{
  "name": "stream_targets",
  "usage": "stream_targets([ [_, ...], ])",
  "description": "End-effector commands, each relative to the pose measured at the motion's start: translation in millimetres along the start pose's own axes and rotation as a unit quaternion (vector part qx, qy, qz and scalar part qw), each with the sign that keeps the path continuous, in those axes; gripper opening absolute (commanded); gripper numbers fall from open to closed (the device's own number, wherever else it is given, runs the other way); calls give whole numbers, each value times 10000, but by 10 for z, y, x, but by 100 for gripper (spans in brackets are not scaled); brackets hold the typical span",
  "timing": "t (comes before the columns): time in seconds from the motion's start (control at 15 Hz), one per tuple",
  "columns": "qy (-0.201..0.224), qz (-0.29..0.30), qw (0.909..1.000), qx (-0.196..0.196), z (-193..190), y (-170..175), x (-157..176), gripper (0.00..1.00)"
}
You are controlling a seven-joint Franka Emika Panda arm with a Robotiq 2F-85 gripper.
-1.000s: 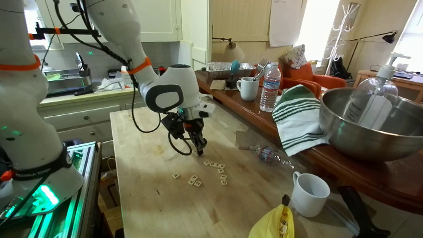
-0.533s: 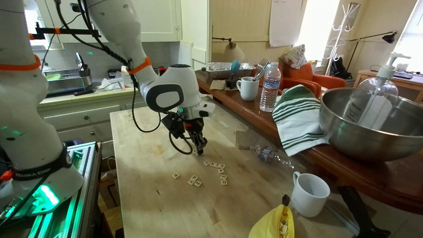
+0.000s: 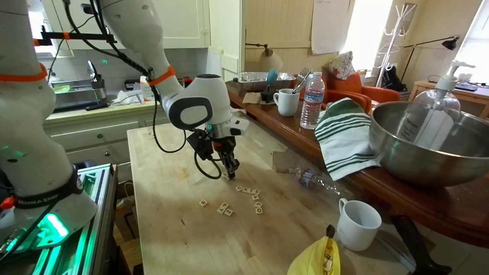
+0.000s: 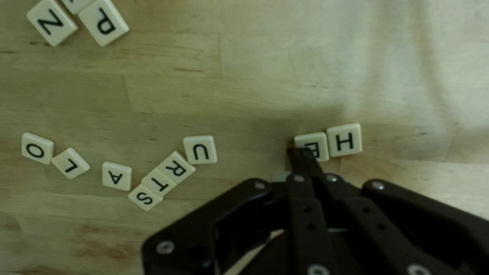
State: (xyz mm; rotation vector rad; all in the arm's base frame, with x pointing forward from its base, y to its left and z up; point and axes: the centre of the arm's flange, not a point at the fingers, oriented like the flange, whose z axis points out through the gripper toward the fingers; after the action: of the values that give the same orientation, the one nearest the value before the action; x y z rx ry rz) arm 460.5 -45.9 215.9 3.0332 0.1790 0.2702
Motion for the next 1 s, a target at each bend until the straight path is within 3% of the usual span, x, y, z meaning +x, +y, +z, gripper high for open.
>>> stream_targets([
  [0.0,-85,209,9997,44,-7,41,-18,0],
  [0.93,-80,455,9988,142,-57,79,-68,0],
])
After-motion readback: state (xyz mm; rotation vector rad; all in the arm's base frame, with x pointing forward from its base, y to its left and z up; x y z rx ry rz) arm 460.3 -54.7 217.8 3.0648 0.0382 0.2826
